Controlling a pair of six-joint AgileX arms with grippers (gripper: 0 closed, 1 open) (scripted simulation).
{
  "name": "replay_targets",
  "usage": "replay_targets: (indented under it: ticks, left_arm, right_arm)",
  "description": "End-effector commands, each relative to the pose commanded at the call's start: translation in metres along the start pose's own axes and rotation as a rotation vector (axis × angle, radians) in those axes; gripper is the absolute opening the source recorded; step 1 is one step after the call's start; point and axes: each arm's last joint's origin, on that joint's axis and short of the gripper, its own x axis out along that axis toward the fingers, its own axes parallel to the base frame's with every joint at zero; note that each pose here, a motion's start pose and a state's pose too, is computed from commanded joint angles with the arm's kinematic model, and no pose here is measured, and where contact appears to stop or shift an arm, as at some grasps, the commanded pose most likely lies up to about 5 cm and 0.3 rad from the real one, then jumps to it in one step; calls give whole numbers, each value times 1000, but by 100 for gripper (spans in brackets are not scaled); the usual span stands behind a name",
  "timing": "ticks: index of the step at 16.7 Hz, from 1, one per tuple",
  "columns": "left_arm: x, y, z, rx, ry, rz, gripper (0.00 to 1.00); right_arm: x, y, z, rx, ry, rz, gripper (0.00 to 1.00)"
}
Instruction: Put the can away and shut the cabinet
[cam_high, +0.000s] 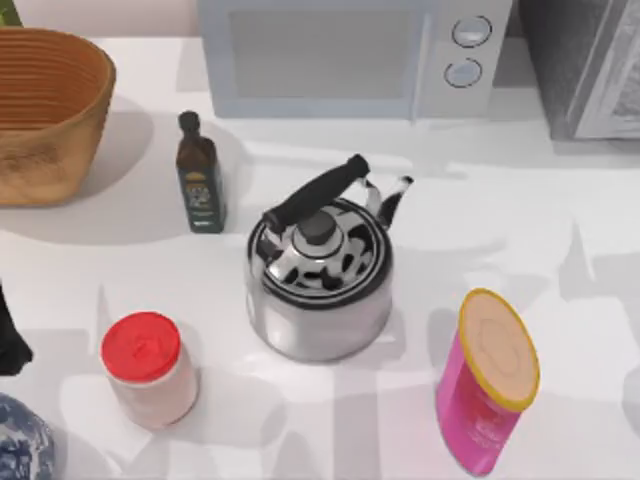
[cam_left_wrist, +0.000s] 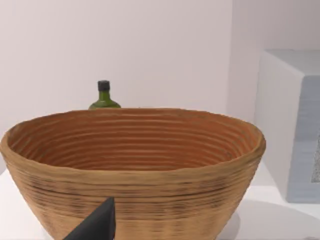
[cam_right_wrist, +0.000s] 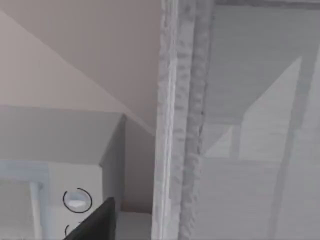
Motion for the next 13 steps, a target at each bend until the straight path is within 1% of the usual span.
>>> replay_targets:
  ticks: [2, 4, 7, 10, 13]
  left_arm:
    - [0, 0, 0, 0, 0, 0, 100]
    - [0, 0, 0, 0, 0, 0, 100]
    - [0, 0, 0, 0, 0, 0, 100]
    - [0, 0, 0, 0, 0, 0, 100]
    - [0, 0, 0, 0, 0, 0, 100]
  right_arm:
    - [-12, 1, -50, 10, 13, -9, 100]
    - [-18, 2, -91, 21, 21, -18, 100]
    - [-22, 3, -134, 35, 28, -29, 100]
    - [-22, 3, -153, 44, 31, -35, 100]
    - [-22, 3, -154, 44, 31, -35, 100]
